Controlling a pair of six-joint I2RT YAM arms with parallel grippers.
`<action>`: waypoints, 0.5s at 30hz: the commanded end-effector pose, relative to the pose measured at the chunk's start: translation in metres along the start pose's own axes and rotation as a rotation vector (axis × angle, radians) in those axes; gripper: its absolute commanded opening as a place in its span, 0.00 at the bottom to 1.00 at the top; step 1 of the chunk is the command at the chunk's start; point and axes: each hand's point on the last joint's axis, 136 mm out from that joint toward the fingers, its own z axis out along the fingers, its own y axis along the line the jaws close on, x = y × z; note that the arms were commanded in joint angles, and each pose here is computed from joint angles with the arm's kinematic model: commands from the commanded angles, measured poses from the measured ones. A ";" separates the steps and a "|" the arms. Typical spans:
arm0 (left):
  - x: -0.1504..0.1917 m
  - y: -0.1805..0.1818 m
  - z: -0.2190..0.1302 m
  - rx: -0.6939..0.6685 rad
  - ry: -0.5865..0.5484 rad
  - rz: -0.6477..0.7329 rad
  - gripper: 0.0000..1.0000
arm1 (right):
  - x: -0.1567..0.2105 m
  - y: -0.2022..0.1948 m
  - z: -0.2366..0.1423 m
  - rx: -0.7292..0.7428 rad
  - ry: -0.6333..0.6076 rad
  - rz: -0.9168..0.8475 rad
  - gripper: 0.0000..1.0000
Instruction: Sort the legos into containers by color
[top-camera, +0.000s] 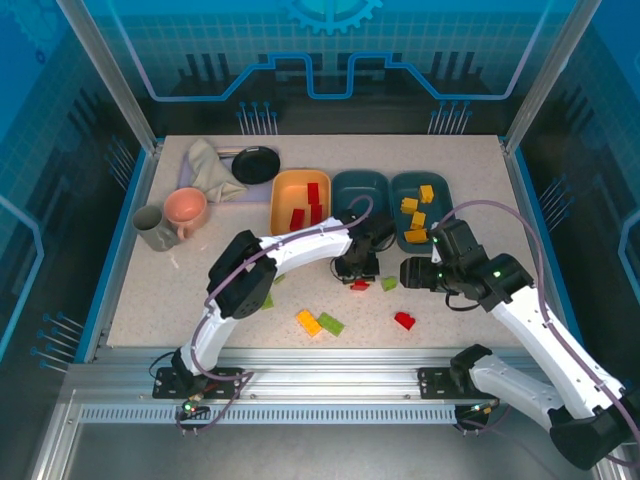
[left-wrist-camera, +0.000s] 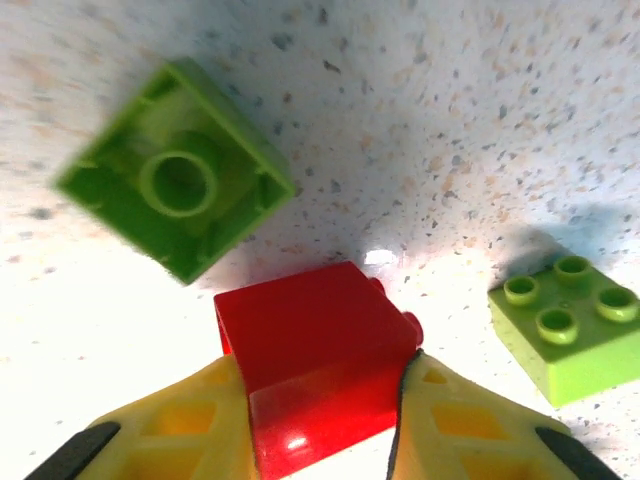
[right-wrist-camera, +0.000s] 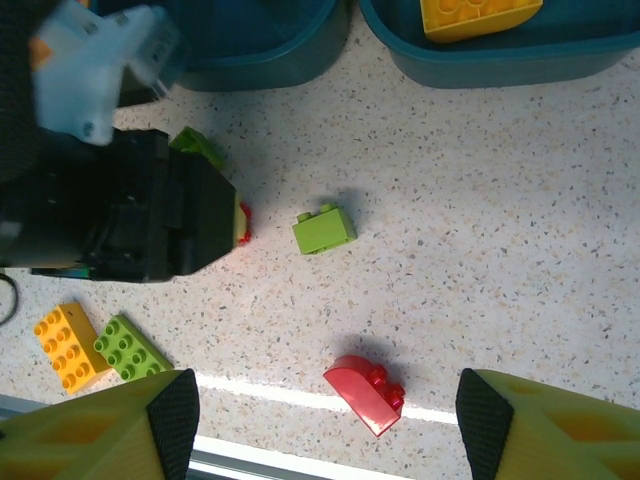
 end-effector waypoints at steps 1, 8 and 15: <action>-0.021 0.016 -0.069 0.004 -0.136 -0.014 0.25 | 0.000 0.016 -0.007 -0.085 -0.028 -0.068 0.71; -0.103 0.081 -0.114 0.028 -0.262 -0.154 0.24 | -0.009 0.073 0.002 -0.325 -0.067 -0.184 0.71; -0.134 0.076 -0.115 0.085 -0.248 -0.099 0.39 | -0.015 0.076 0.023 -0.279 -0.022 -0.170 0.71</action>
